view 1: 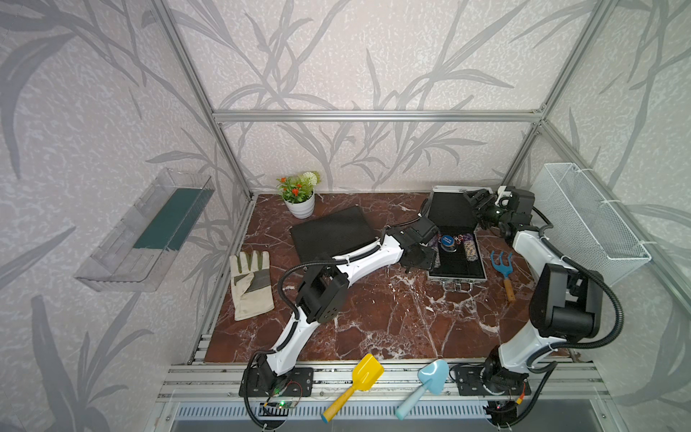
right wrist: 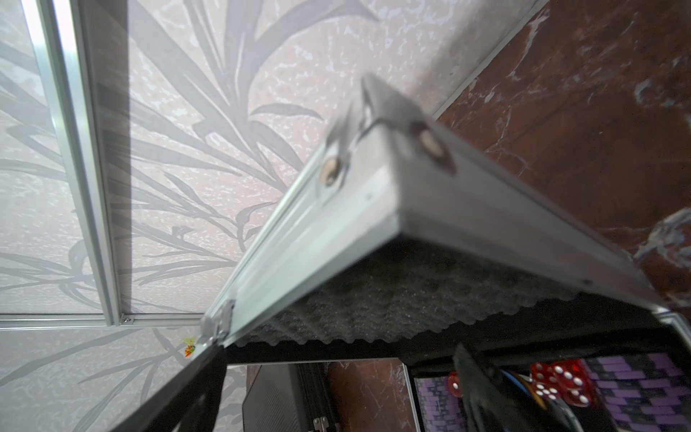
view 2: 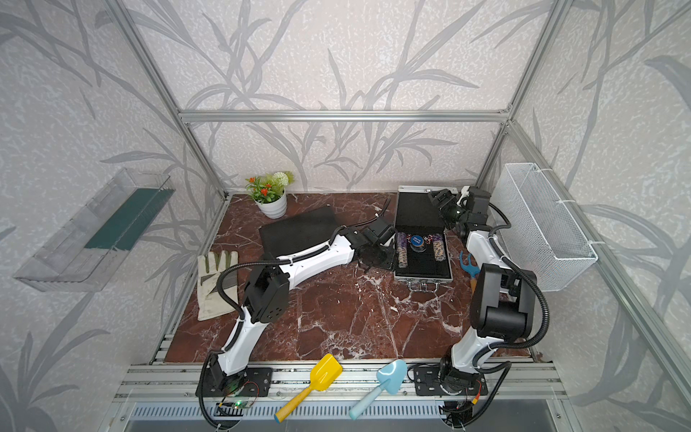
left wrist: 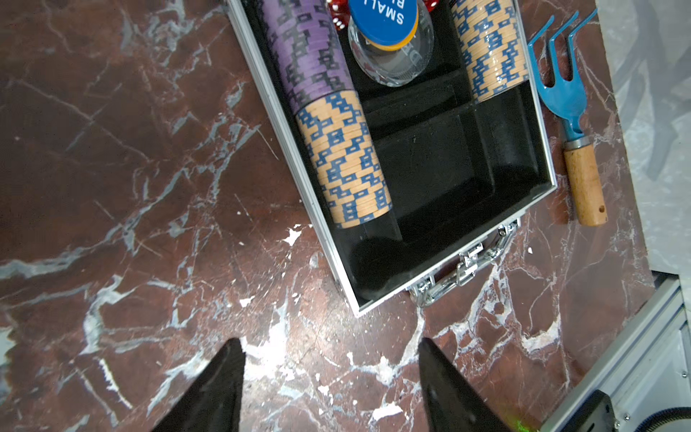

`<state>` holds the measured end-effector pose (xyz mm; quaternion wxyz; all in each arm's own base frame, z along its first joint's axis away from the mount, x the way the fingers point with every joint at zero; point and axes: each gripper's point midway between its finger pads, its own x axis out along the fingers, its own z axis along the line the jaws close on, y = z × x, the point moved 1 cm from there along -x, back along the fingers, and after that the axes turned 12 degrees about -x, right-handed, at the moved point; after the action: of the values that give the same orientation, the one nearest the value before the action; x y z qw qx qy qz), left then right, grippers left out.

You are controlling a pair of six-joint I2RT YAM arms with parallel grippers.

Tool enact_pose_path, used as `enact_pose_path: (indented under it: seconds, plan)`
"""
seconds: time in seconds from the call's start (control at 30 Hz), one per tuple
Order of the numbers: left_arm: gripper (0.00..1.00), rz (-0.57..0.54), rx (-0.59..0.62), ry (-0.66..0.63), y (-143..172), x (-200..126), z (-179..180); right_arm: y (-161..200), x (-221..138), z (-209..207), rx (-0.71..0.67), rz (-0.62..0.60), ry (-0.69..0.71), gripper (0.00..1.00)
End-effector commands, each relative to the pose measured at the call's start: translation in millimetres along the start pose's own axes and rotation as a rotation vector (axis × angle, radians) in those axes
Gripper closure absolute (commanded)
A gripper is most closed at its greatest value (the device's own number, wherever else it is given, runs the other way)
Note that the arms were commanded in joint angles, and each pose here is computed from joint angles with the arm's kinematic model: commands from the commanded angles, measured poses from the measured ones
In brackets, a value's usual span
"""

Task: Open the poker set cases
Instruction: Move the poker set case to the center of the board.

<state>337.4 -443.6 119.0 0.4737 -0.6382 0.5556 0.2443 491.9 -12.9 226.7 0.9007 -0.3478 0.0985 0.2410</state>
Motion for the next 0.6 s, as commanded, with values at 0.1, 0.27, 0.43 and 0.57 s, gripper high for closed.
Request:
enact_pose_path:
  seconds: [0.1,0.27,0.43,0.57]
  plan:
    - [0.35,-0.118,-0.055,0.057,-27,-44,0,-4,-21,28,-0.033,-0.042,-0.072,0.04]
    - [0.35,-0.151,-0.087,0.056,-38,-59,16,-4,-17,32,-0.049,-0.034,-0.091,0.04]
    - [0.35,-0.187,-0.116,0.047,-43,-71,34,-5,0,49,-0.077,-0.017,-0.134,0.06]
    - [0.35,-0.223,-0.126,0.034,-46,-85,49,-12,15,66,-0.09,-0.045,-0.178,0.06]
